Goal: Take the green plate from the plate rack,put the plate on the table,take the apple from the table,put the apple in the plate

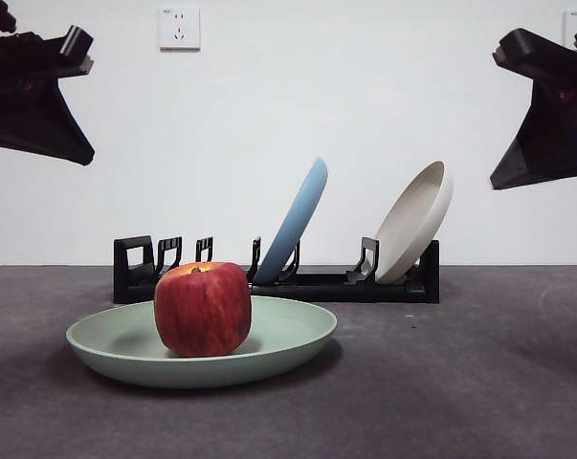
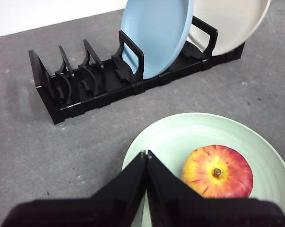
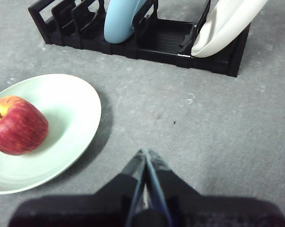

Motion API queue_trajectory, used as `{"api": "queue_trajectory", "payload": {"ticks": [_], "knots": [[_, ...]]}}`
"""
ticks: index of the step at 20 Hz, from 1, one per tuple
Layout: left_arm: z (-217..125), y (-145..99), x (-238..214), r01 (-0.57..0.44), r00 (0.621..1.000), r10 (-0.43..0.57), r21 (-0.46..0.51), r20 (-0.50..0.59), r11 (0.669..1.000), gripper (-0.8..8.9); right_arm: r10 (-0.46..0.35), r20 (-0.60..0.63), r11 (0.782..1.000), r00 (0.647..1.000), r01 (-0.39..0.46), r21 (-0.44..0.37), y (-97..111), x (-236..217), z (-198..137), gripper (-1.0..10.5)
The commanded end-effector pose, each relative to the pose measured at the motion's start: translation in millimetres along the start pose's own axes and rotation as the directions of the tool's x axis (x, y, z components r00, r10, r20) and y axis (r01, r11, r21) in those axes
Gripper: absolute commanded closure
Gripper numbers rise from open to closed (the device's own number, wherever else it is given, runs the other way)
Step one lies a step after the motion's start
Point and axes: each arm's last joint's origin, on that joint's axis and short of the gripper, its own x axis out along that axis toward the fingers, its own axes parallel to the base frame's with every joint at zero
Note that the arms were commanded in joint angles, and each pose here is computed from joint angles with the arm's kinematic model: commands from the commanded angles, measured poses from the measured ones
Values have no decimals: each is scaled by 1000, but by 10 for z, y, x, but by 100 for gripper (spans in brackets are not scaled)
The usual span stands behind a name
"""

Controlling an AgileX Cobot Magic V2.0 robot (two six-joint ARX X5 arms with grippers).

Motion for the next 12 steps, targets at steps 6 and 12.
{"api": "queue_trajectory", "payload": {"ticks": [6,12], "knots": [[10,25,-66,-2,1000,2,-16,17,1000,814,-2,4,1000,1000,1,13,0,0,-2,962],[155,288,-512,-78,973,99,-107,206,991,814,-2,4,1000,1000,2,13,0,0,-2,962]]}}
